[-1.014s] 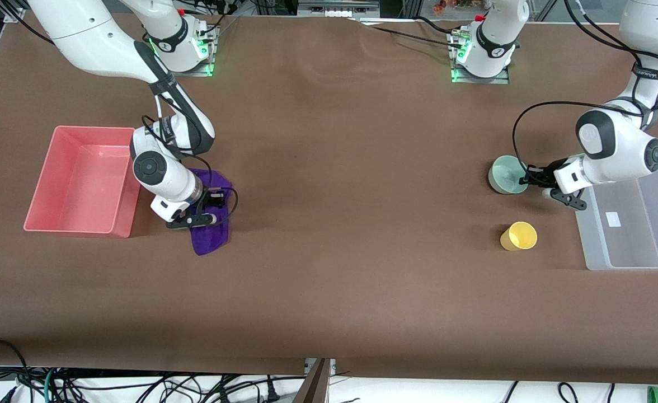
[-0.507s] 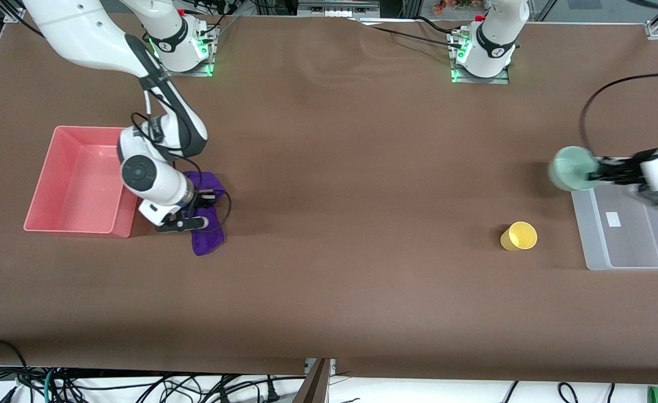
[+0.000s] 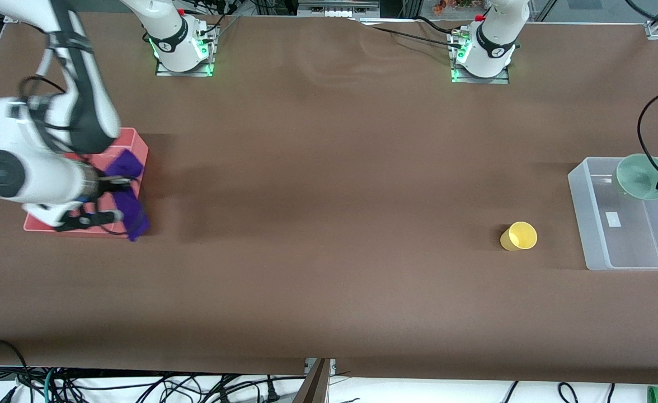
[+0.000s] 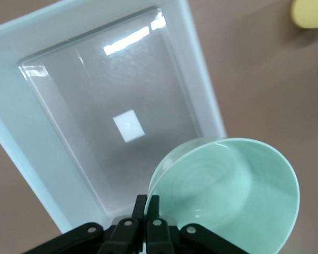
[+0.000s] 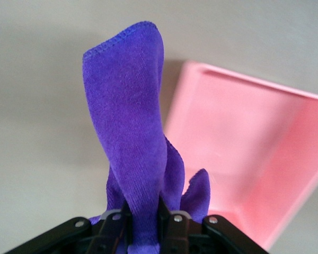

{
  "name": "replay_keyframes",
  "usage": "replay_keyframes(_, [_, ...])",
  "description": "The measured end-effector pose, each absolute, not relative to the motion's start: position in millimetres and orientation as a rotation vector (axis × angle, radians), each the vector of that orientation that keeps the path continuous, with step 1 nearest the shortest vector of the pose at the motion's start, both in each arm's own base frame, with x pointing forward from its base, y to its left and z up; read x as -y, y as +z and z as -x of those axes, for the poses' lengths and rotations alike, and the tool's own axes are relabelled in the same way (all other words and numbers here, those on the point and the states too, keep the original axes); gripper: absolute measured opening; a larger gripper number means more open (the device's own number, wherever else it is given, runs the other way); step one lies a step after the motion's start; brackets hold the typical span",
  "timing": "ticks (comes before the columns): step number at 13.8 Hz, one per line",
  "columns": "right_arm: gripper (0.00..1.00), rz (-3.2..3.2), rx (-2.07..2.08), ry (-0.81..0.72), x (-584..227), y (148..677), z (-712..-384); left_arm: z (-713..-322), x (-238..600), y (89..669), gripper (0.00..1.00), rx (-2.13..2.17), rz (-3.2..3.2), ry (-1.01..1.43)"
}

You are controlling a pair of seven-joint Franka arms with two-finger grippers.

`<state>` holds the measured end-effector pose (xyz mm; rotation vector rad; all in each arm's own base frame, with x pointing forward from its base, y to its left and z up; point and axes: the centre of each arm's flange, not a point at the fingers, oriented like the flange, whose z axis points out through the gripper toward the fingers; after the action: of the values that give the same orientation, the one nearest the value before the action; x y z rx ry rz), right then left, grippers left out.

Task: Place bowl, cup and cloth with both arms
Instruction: 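Lift the cloth into the pink bin while the left gripper carries the bowl, then release the cloth in the pink bin while the left gripper releases the bowl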

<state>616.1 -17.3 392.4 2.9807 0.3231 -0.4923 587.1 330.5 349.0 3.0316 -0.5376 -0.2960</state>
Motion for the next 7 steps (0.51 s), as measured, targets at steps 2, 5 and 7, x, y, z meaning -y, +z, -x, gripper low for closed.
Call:
replay_keyframes(2, [0.16, -2.977, -0.316, -0.554, 64, 397, -606, -596, -355, 310, 0.03, 0.543, -3.059, -0.219])
replay_keyframes(5, [0.16, -2.979, -0.268, -0.654, 115, 380, -584, -592, -377, 265, 0.03, 0.564, -3.050, -0.195])
replay_keyframes(7, [0.16, -2.981, -0.227, -0.698, 132, 358, -567, -591, -375, 243, 0.03, 0.557, -3.017, -0.207])
